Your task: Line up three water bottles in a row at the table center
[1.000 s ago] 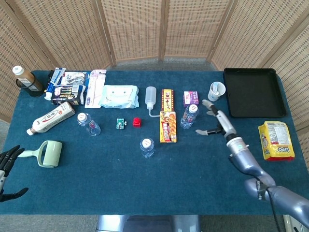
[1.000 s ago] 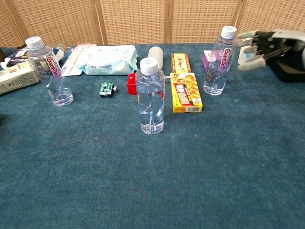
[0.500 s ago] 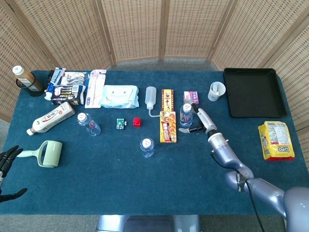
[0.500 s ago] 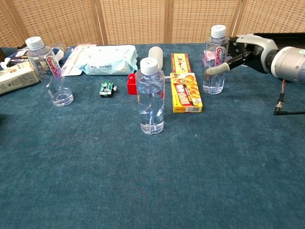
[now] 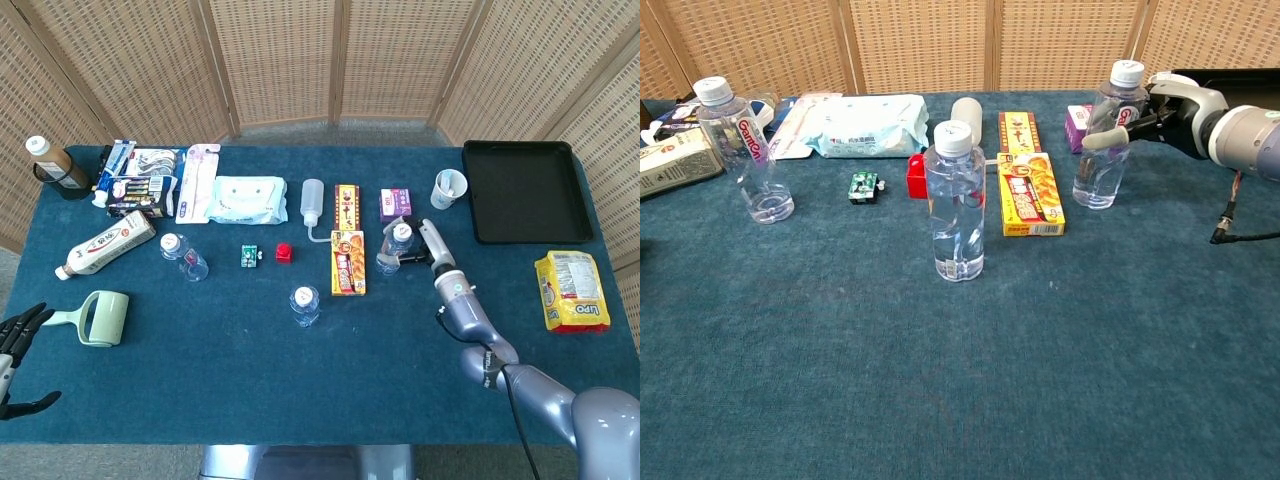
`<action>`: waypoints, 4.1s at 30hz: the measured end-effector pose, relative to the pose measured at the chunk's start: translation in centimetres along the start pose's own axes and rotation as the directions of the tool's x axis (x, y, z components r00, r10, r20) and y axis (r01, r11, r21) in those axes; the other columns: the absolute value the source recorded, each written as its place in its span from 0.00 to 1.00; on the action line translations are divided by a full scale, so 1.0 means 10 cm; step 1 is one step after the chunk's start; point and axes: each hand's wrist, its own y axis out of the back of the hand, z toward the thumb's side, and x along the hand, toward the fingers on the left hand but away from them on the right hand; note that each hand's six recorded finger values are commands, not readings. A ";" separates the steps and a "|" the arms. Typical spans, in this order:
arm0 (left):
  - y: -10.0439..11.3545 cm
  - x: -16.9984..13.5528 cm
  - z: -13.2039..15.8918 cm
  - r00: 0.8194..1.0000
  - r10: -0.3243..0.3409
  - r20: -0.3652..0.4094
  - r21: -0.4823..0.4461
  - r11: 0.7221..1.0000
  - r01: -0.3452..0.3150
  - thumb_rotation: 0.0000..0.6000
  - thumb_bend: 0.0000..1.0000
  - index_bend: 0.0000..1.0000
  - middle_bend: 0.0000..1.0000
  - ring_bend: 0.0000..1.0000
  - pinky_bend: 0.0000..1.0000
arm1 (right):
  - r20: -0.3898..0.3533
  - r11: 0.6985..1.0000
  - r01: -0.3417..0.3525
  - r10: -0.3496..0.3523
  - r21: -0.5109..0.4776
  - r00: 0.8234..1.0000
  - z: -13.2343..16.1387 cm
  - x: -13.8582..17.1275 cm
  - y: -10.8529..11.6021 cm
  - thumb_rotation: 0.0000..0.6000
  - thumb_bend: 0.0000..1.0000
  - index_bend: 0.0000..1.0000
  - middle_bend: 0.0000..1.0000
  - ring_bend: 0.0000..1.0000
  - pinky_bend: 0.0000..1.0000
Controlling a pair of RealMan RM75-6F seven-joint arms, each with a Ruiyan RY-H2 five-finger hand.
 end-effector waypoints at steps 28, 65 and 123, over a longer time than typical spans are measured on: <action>0.01 -0.05 0.07 0.999 -0.010 0.050 -0.004 1.000 0.011 1.00 0.02 0.00 0.00 0.00 0.00 | -0.253 0.996 -0.047 0.065 0.075 0.965 0.52 0.94 -0.05 1.00 0.28 0.57 0.71 0.46 0.19; -0.01 -0.05 0.06 0.998 -0.030 0.053 -0.013 0.999 0.030 1.00 0.02 0.00 0.00 0.00 0.00 | -0.205 0.957 -0.152 0.205 0.248 0.957 0.26 0.91 -0.58 1.00 0.28 0.57 0.69 0.45 0.19; 0.01 -0.08 0.06 0.998 -0.025 0.064 -0.020 0.999 0.026 1.00 0.02 0.00 0.00 0.00 0.00 | -0.258 0.951 -0.164 0.233 0.262 0.938 0.47 1.08 -0.50 1.00 0.09 0.04 0.07 0.08 0.16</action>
